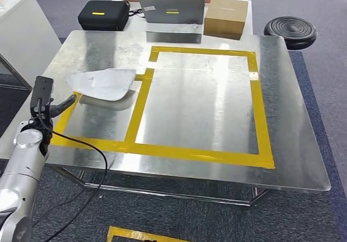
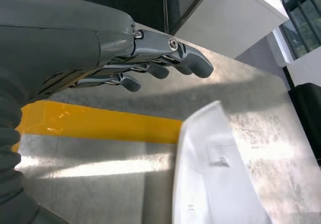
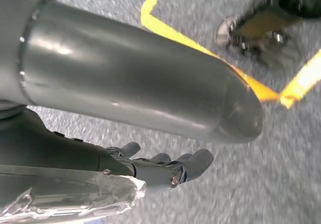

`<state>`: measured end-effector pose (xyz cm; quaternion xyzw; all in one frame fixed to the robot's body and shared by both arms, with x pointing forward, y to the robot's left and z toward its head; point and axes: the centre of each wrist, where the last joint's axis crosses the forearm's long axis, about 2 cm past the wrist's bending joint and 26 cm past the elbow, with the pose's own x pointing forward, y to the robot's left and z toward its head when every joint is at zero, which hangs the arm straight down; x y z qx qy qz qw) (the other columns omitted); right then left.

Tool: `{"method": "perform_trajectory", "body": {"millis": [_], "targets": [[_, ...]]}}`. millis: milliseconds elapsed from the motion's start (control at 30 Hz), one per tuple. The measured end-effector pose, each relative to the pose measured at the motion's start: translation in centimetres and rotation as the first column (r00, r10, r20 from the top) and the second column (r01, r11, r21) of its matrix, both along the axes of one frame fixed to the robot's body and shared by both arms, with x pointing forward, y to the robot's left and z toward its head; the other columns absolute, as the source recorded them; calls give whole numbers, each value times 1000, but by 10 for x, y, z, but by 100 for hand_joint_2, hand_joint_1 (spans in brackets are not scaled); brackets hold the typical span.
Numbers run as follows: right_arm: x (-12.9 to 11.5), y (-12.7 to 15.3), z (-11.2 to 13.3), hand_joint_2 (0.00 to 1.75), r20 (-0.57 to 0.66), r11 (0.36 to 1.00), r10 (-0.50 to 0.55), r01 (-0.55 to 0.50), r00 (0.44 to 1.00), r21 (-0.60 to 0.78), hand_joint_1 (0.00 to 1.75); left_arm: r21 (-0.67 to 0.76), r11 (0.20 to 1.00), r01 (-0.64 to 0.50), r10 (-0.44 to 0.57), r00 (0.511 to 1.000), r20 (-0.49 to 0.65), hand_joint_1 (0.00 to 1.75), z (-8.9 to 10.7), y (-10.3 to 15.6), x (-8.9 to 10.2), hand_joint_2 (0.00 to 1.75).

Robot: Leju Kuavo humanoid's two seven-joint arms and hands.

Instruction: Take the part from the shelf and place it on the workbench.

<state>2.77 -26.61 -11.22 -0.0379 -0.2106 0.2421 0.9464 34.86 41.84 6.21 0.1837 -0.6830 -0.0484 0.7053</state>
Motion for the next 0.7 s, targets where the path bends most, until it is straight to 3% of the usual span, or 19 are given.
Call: {"method": "perform_trajectory", "body": {"millis": [400, 700], "targets": [[0, 1, 0, 0, -10, 1000, -2, 2, 1000, -2, 0, -16, 1000, 23, -20, 985, 170, 0, 30, -18, 22, 0], [2, 3, 0, 0, -4, 1000, -14, 14, 1000, -3, 0, 0, 993, 122, -117, 955, 272, 0, 52, -61, 28, 0]]}}
